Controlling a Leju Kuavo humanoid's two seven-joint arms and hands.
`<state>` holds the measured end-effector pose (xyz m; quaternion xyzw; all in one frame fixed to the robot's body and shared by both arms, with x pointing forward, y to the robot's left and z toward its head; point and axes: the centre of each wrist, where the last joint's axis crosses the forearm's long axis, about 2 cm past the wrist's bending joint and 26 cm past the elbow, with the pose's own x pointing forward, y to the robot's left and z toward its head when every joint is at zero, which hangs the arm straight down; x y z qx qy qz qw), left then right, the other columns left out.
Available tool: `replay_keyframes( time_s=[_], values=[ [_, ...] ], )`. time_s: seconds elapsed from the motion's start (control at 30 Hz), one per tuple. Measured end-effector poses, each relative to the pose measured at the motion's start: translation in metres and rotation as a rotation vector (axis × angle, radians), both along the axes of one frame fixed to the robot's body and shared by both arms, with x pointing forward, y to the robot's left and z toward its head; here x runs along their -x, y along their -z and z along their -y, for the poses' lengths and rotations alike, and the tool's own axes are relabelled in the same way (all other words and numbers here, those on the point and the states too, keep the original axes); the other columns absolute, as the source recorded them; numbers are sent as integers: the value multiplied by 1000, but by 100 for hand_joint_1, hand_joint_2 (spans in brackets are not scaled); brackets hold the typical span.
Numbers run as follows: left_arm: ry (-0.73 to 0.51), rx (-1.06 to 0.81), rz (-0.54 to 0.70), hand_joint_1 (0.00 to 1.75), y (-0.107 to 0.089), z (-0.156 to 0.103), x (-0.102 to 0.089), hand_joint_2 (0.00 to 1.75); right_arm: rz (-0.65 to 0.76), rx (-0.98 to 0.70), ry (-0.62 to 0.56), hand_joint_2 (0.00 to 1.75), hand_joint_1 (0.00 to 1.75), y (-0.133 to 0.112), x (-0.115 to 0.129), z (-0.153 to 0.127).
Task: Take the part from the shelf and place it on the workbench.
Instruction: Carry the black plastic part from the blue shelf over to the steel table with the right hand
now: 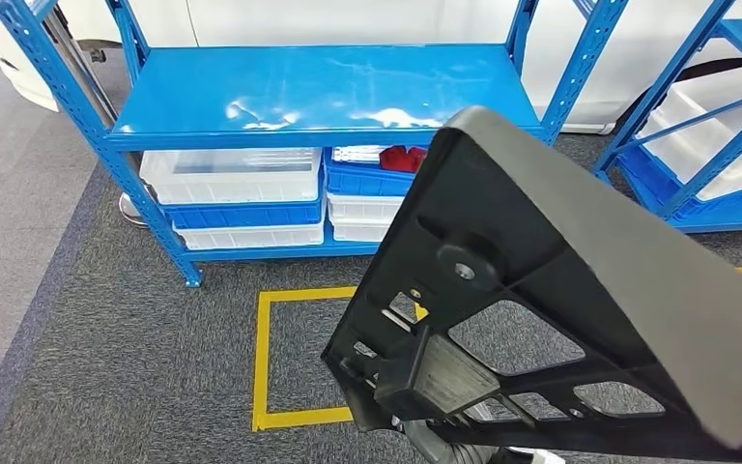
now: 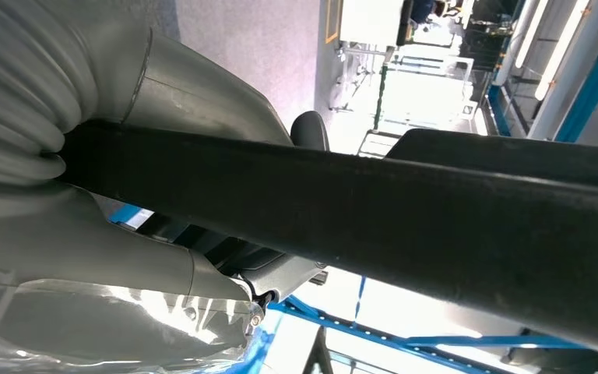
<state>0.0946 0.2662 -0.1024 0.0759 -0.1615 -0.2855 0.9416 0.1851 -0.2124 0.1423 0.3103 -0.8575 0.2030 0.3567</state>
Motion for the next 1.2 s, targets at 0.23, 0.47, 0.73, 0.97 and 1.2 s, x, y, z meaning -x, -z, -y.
replay_keyframes(
  time_s=[0.23, 0.47, 0.73, 0.97, 1.2],
  values=[
    [-3, -2, 3, 0, 0, 1, 0, 175, -1, 1, -2, 175, 175, 1, -1, 1],
    [-43, -12, -8, 0, 3, -2, 13, 175, -14, 0, -26, 175, 175, 2, -3, -1],
    [-39, -5, 12, 0, 3, -1, 18, 175, -26, 4, -43, 175, 175, 6, -2, 0],
    [-32, -8, 7, 0, 4, 0, 22, 175, -55, 17, -27, 175, 175, 13, 7, 5],
    [-17, -9, 11, 0, 4, 0, 21, 175, -49, 10, -16, 175, 175, 10, 12, 5]
  ],
)
